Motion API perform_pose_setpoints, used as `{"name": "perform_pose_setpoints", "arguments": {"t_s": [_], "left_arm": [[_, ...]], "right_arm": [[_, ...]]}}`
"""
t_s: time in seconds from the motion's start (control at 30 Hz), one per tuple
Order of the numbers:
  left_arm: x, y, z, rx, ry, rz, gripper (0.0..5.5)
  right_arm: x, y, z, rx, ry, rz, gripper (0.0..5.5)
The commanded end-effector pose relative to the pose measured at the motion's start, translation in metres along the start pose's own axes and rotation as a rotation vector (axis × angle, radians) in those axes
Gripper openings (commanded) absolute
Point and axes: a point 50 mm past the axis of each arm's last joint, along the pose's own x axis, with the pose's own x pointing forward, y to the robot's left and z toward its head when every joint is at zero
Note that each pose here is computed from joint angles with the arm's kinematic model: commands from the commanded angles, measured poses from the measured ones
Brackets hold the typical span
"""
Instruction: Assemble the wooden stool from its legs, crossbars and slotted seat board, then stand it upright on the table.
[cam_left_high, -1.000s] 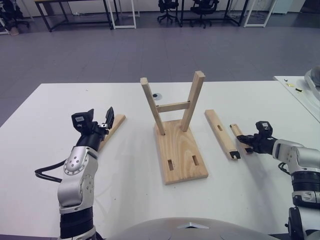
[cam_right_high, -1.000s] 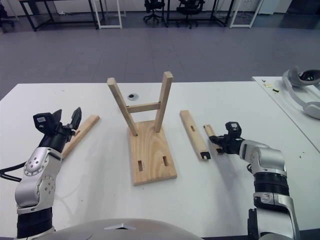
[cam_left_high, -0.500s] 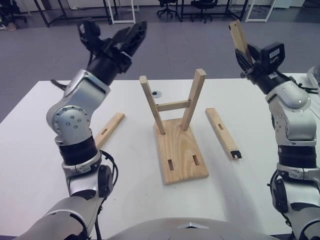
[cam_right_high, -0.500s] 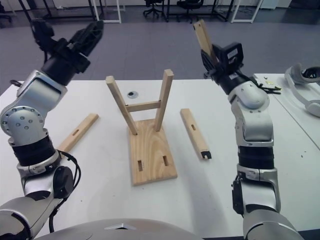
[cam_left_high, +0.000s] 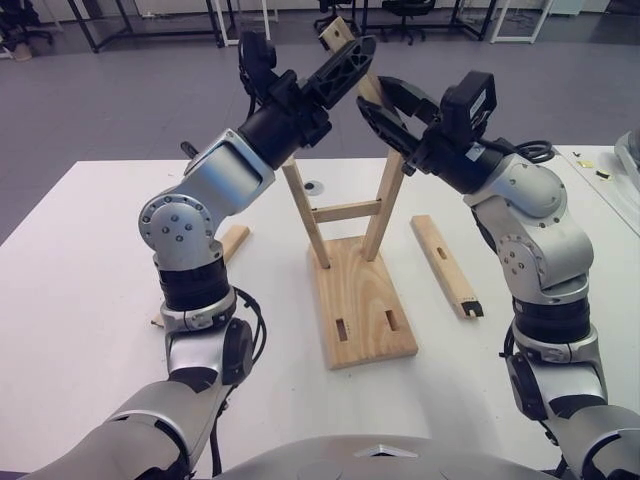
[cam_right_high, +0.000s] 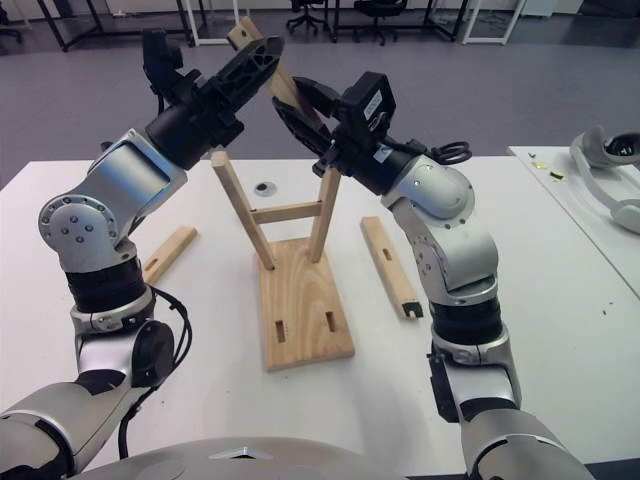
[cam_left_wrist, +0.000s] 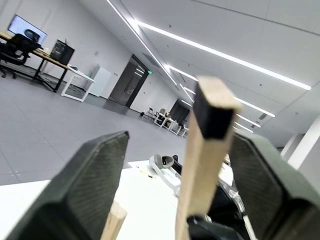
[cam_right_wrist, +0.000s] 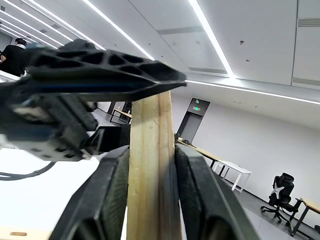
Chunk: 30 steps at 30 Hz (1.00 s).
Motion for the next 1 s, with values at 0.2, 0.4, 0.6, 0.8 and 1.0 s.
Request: {"name": "perform_pose_setpoints", "arguments": {"t_s": [0.2, 0.4, 0.6, 0.8, 1.0], "left_arm": [[0.001, 0.001, -0.004, 0.021, 0.006, 0.033, 1.77], [0.001, 0.000, -0.006, 0.017, 0.013, 0.021, 0.81], [0.000, 0.004, -0.001, 0.025, -0.015, 0.044, 0.41], [-0.005, 0.015, 0.031, 0.113, -0.104, 0.112, 0.41], [-0.059, 0.029, 0.128, 0.437, -0.255, 0.288, 0.41]], "right_arm": [[-0.002, 0.002, -0.004, 0.008, 0.025, -0.003, 1.33], [-0.001, 0.004, -0.005, 0.006, 0.026, -0.002, 1.33], [-0.003, 0.007, -0.008, 0.059, 0.045, 0.019, 1.33], [-0.004, 0.008, -0.006, 0.126, 0.027, 0.014, 2.40], [-0.009, -0.005, -0.003, 0.171, -0.011, -0.153, 2.45]]}}
